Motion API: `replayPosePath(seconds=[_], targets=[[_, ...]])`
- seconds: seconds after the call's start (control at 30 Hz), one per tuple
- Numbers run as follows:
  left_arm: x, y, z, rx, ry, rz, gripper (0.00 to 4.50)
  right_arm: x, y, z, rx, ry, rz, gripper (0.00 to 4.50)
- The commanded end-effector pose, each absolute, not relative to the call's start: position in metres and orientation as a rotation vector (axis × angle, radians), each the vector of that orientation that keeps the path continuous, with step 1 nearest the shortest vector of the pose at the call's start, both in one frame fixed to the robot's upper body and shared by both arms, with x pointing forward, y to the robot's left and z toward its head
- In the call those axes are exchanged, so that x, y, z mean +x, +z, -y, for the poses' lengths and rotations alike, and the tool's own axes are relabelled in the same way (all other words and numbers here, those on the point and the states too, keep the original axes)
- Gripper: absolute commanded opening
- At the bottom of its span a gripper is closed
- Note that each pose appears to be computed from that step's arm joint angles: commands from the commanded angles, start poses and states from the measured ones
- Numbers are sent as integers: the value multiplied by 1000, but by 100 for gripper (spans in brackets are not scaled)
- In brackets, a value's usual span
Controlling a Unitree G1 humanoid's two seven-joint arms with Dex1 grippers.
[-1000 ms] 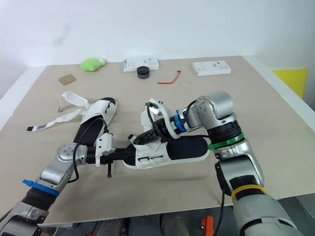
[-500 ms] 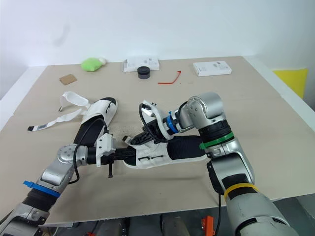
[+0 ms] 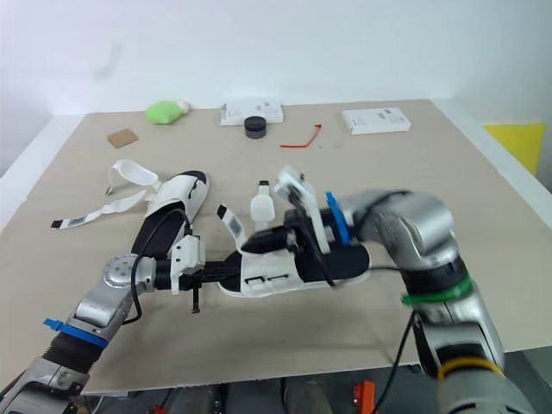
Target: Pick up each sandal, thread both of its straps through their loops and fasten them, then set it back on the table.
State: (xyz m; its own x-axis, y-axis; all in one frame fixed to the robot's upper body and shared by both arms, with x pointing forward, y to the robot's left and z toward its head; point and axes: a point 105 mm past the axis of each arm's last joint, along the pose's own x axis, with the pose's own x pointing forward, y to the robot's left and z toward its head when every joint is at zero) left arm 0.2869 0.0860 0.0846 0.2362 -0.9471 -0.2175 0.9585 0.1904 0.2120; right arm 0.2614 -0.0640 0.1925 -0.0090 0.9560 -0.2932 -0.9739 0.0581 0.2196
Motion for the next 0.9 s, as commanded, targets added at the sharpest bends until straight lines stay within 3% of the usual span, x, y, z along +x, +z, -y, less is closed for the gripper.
replayPosePath(seconds=[0.03, 0.27, 0.63, 0.77, 0.9], targets=[[276, 37, -98, 341, -1332, -270, 0, 241, 207, 65, -170, 1555, -88, 4], [276, 38, -99, 347, -1348, -282, 0, 246, 185, 64, -492, 1462, 218, 4], [278, 37, -102, 351, -1354, -293, 0, 227, 157, 81, -1087, 1540, 732, 4], [277, 36, -103, 350, -1358, -299, 0, 230, 145, 88, -1207, 1554, 780, 4], [277, 36, -103, 349, -1359, -300, 0, 236, 137, 95, -1241, 1570, 692, 4]])
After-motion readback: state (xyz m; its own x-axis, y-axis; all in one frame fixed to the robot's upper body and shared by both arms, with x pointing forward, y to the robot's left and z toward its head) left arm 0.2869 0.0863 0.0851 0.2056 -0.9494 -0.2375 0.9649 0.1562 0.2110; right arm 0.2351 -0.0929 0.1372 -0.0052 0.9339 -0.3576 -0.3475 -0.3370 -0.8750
